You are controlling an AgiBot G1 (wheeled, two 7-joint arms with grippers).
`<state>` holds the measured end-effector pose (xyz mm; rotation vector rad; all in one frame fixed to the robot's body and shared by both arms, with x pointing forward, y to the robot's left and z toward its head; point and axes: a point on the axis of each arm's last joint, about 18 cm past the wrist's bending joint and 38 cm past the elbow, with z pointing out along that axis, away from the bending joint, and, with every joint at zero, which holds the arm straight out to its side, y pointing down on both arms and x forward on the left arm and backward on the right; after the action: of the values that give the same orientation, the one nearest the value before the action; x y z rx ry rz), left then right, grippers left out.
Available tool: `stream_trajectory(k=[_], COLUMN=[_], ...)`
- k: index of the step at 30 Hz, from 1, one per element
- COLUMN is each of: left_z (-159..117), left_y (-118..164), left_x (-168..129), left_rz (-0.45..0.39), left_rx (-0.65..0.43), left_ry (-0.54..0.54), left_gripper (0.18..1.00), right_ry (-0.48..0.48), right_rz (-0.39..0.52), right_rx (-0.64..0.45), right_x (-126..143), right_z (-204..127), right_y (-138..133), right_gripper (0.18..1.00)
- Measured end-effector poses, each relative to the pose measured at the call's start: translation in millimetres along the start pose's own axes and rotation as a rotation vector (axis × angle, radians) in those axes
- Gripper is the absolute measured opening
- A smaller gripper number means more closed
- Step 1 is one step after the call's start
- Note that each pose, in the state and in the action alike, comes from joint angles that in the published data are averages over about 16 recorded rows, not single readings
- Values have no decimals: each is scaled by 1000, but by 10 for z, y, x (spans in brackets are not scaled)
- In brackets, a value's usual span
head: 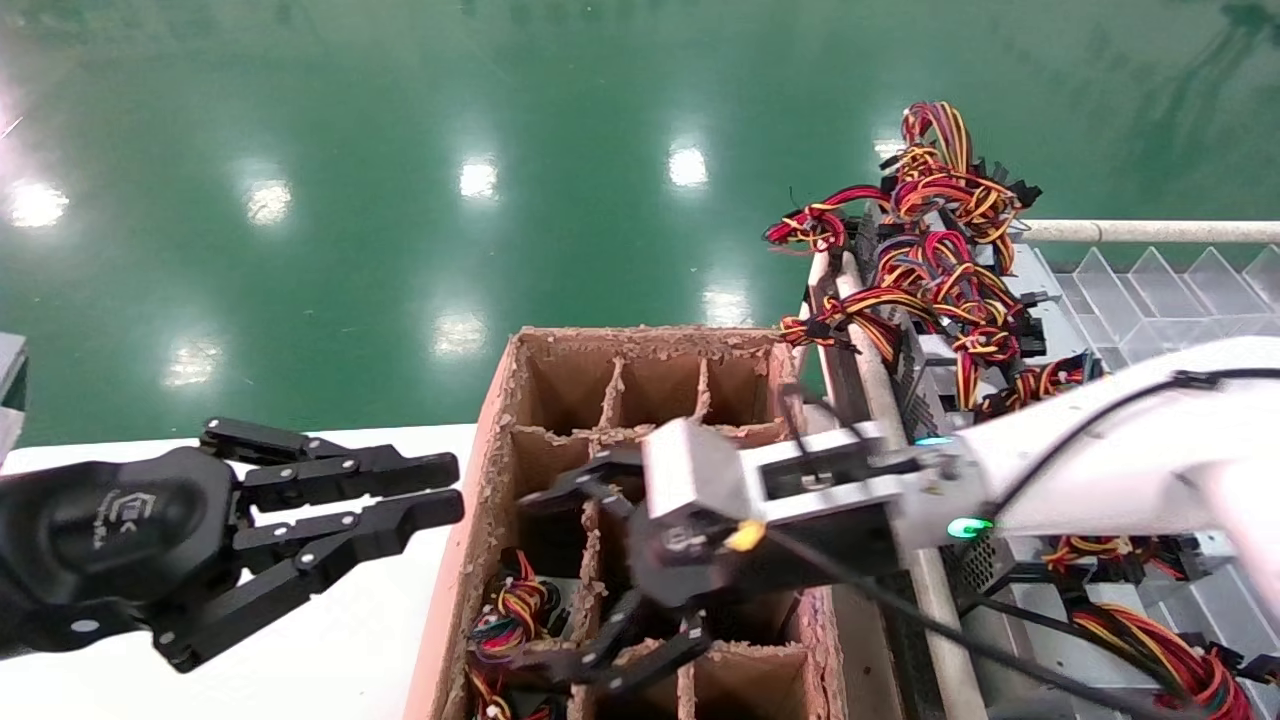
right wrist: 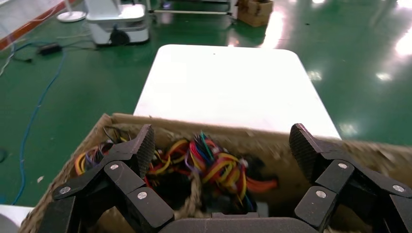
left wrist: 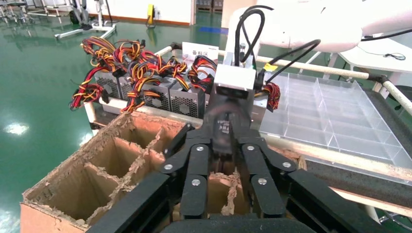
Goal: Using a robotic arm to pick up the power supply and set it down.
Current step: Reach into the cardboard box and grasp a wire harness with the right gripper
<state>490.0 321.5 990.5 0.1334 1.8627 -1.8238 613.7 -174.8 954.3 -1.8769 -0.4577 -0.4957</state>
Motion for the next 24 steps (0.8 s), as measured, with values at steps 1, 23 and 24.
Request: stream_trajectory(k=[1, 23, 24], left_z=[0, 0, 0], left_y=[0, 0, 0], left_x=[0, 0, 0], left_rz=[0, 0, 0], left_rx=[0, 0, 0], left_ry=[0, 0, 0], left_gripper=[327, 192, 191], right_ry=[-10, -52, -49], right_rz=[-6, -42, -39], right_rx=[-5, -129, -131], right_x=[9, 199, 205], right_z=[47, 472, 472], right_y=[-5, 87, 94], right_gripper=[1000, 917, 905])
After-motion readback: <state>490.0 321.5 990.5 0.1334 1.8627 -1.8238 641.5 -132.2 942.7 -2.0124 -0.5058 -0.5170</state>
